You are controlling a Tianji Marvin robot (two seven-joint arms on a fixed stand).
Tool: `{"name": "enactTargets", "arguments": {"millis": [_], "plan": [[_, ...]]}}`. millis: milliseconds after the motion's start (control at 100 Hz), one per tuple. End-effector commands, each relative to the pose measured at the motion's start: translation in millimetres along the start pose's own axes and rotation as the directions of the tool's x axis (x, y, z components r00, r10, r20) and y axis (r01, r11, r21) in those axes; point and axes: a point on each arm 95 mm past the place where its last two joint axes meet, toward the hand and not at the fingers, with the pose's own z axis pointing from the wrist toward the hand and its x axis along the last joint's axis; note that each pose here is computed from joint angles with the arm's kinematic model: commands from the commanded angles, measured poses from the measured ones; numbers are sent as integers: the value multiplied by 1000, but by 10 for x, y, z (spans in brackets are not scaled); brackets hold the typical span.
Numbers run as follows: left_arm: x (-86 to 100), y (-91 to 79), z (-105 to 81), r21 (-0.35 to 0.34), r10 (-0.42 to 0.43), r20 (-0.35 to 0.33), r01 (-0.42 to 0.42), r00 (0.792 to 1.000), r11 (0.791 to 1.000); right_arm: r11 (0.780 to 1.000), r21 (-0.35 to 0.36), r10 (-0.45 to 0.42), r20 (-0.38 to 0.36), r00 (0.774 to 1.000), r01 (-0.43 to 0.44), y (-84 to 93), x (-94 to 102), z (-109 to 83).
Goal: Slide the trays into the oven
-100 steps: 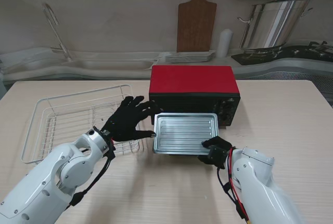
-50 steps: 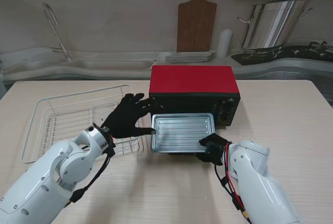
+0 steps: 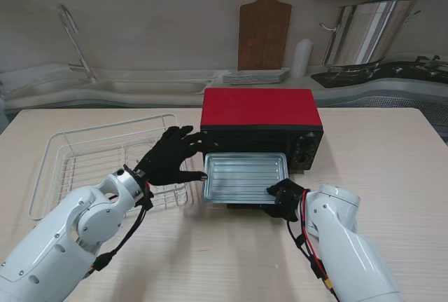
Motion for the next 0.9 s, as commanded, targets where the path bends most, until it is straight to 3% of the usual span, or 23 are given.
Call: {"name": "enactTargets", "arguments": {"millis": [0,890], "plan": [[41,17,14,-7,-7,-10,7,1000,1000,1000,22,5,1,1000,-5,-38,-27,-4],[90,53,72,-3,-10,-21,10,1000,1000,1000,-2,10,8,1000,-10,-53,103,74]]}}
